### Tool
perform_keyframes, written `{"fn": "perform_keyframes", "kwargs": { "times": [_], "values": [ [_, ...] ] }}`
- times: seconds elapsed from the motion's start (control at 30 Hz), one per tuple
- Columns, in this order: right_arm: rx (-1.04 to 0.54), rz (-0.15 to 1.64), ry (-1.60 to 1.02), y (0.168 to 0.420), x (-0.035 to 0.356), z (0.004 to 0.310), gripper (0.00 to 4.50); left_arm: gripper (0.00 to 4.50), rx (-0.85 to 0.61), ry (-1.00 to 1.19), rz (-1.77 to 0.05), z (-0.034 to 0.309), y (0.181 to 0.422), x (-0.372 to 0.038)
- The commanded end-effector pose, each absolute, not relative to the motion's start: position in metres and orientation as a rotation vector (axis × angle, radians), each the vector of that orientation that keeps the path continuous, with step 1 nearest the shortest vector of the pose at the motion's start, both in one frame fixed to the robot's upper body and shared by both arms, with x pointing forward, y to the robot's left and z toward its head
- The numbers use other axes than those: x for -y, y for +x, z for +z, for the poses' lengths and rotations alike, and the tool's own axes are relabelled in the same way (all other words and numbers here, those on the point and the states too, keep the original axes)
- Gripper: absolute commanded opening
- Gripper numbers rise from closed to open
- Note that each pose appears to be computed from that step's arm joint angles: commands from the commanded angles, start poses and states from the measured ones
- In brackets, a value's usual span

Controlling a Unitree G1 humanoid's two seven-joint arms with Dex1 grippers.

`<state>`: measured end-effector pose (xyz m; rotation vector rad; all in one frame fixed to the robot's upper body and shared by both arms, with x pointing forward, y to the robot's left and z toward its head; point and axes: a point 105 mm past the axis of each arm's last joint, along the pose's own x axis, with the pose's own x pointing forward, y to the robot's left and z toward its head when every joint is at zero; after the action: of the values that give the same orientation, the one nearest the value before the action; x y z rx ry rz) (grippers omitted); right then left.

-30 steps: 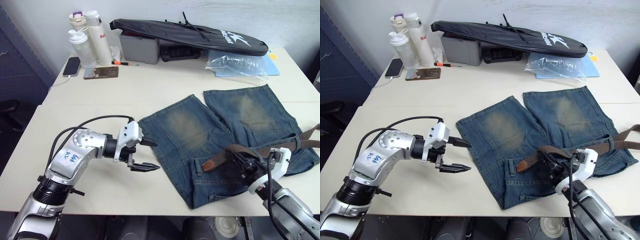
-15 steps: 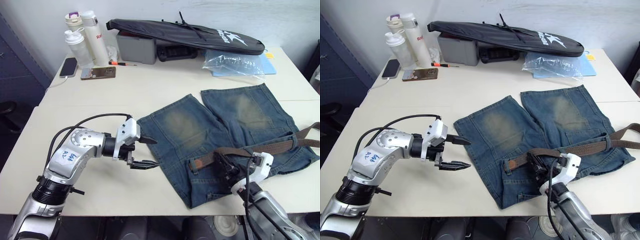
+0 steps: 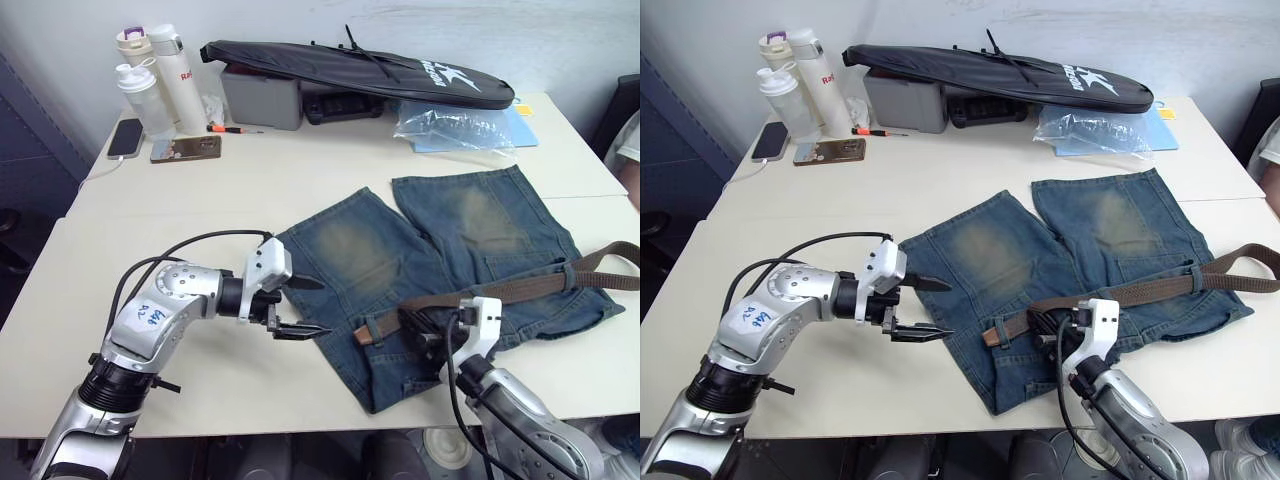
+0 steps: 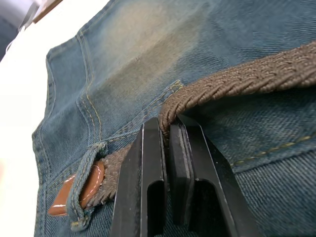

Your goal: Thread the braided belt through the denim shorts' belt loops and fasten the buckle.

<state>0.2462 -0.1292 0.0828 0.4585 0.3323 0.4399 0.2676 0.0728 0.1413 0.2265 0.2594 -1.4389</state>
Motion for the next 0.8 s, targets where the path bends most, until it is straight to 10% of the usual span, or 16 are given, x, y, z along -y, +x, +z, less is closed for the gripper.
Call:
{"fn": "perform_keyframes", "kwargs": {
  "times": [0.03,0.3,0.63,0.8],
  "values": [
    [-0.39,0.573,0.456,0.235,0.102,0.084,0.03,4.5,-0.233,0.233,-1.458,0.146,0.263,-0.068],
    [-0.448,0.563,0.395,0.24,0.107,0.076,0.03,4.5,-0.236,0.239,-1.467,0.145,0.263,-0.069],
    [-0.448,0.612,0.313,0.216,0.133,0.113,4.45,4.5,-0.23,0.256,-1.465,0.147,0.266,-0.075],
    [-0.448,0.65,0.203,0.208,0.15,0.136,4.45,4.5,-0.23,0.264,-1.468,0.148,0.267,-0.078]
  ]
}}
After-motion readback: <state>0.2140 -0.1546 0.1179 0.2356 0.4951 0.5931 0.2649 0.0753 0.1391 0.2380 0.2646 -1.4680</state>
